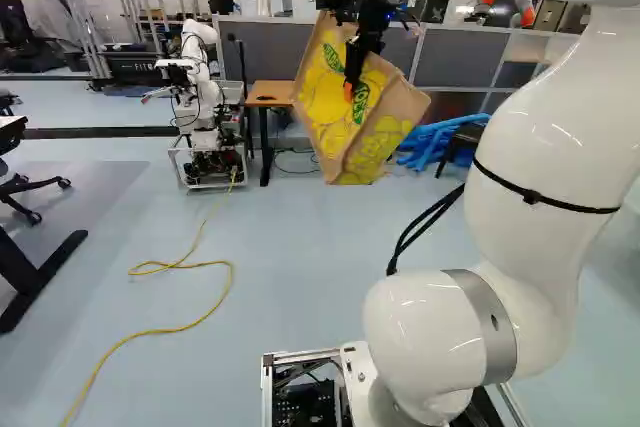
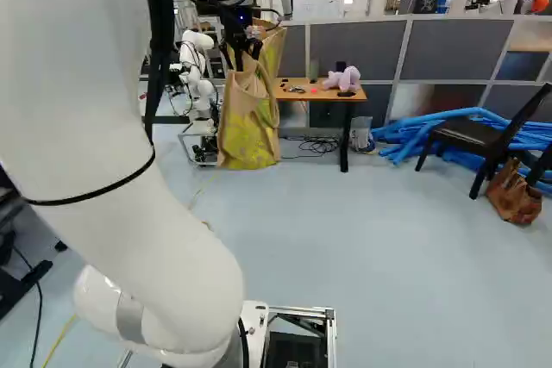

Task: Pick up the bag on the ground and place it on the table

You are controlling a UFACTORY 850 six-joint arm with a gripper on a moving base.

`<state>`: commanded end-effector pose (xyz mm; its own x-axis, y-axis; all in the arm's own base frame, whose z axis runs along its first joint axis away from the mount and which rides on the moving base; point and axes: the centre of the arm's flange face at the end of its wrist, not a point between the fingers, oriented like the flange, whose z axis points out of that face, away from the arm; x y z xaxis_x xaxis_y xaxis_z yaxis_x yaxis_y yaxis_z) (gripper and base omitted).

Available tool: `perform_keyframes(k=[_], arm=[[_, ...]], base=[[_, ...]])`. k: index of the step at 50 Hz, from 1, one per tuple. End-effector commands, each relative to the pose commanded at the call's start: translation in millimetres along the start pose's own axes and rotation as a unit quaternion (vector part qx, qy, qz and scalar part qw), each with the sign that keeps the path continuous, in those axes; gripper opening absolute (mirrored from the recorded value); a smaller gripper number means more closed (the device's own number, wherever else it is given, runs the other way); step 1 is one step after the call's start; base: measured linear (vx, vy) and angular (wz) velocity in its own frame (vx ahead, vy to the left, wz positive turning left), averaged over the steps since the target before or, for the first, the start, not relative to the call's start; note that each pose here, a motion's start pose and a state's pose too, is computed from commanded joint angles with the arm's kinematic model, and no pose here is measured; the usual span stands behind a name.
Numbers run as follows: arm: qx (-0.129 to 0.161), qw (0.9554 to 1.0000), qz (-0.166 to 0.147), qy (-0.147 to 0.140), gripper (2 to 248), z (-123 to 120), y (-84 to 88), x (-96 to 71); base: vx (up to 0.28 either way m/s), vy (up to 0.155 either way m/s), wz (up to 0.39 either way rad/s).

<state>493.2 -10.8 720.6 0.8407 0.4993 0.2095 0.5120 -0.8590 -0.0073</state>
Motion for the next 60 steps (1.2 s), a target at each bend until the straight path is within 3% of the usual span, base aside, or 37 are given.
perform_keyframes(k=[34,60], arm=[[-0.005,0.9999,-0.010,-0.006,22,-49,-8.3,-3.0],[-0.004,0.9999,-0.010,-0.007,22,-51,-8.7,-3.3]], base=[[0.000,0.000,0.000],[0.000,0.000,0.000]])
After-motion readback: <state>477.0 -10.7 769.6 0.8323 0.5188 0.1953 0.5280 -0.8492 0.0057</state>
